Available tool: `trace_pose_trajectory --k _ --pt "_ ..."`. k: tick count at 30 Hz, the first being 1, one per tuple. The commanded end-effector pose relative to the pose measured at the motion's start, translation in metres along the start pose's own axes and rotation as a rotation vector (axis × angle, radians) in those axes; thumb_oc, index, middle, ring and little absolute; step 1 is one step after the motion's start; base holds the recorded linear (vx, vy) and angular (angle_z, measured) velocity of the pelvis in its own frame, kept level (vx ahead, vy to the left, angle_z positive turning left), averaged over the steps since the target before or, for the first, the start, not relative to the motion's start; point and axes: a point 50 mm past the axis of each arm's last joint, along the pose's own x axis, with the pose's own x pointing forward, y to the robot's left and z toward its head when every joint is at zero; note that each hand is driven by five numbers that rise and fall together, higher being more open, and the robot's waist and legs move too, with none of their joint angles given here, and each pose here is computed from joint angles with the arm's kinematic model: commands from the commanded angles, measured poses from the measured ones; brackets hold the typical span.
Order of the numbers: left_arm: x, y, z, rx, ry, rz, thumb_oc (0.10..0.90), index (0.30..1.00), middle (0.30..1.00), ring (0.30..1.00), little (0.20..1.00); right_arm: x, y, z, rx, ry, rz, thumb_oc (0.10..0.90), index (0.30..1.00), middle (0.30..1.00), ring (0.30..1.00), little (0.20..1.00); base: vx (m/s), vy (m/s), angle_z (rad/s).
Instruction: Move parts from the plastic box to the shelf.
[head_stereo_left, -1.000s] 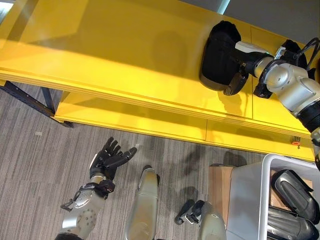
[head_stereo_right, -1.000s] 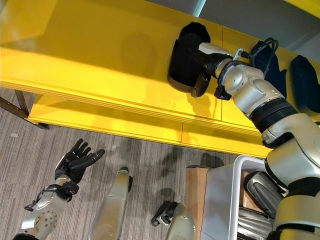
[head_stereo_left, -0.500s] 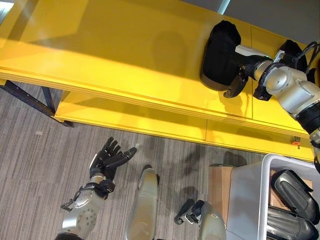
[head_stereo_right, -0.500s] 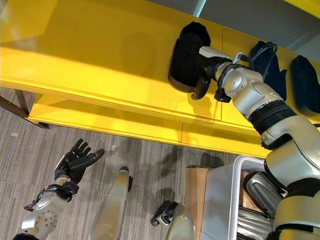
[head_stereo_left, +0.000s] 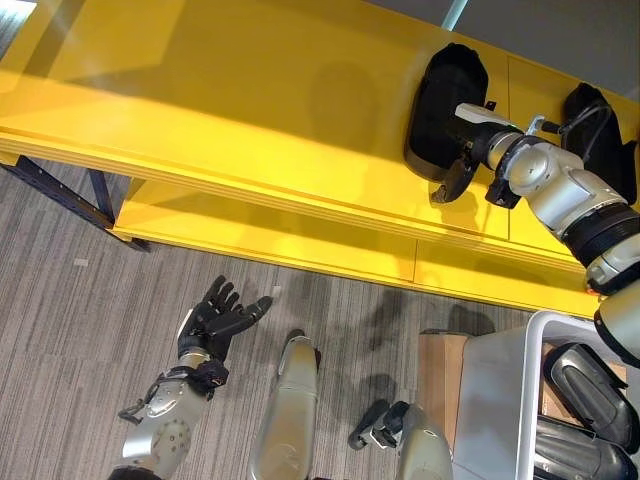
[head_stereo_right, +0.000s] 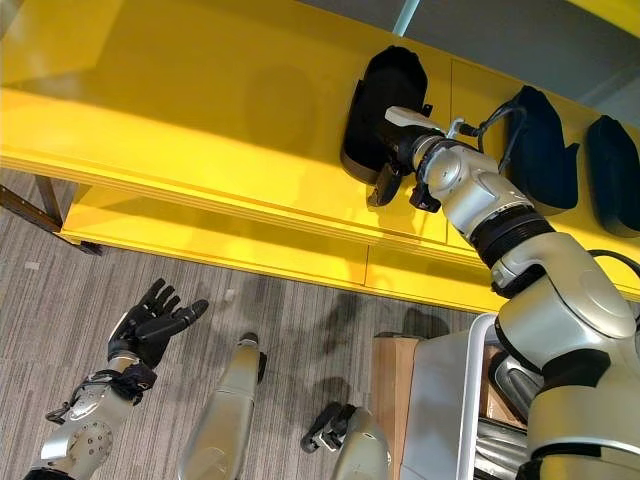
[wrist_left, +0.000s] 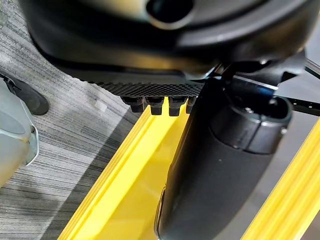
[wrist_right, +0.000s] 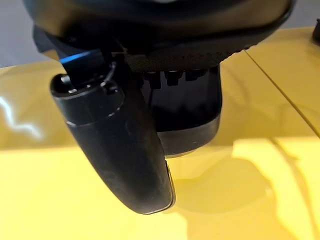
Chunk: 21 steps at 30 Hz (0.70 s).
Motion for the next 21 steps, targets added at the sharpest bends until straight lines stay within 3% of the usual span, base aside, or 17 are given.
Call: trace_pose_trajectory --k 1,21 --pt "0.003 -0.009 0.029 0.006 -0.136 -0.079 0.900 1.000 1.000 1.000 1.000 -0.009 -0.048 -0.004 0.062 0.011 -0.205 0.900 1.000 1.000 1.000 1.000 0.00 0.000 0.00" --pt "0.000 -0.006 0.027 0.019 -0.125 -0.077 0.900 1.000 1.000 1.000 1.000 -0.017 -0.068 -0.031 -0.068 0.162 -0.231 0.900 1.000 1.000 1.000 1.000 0.00 -0.001 0.01"
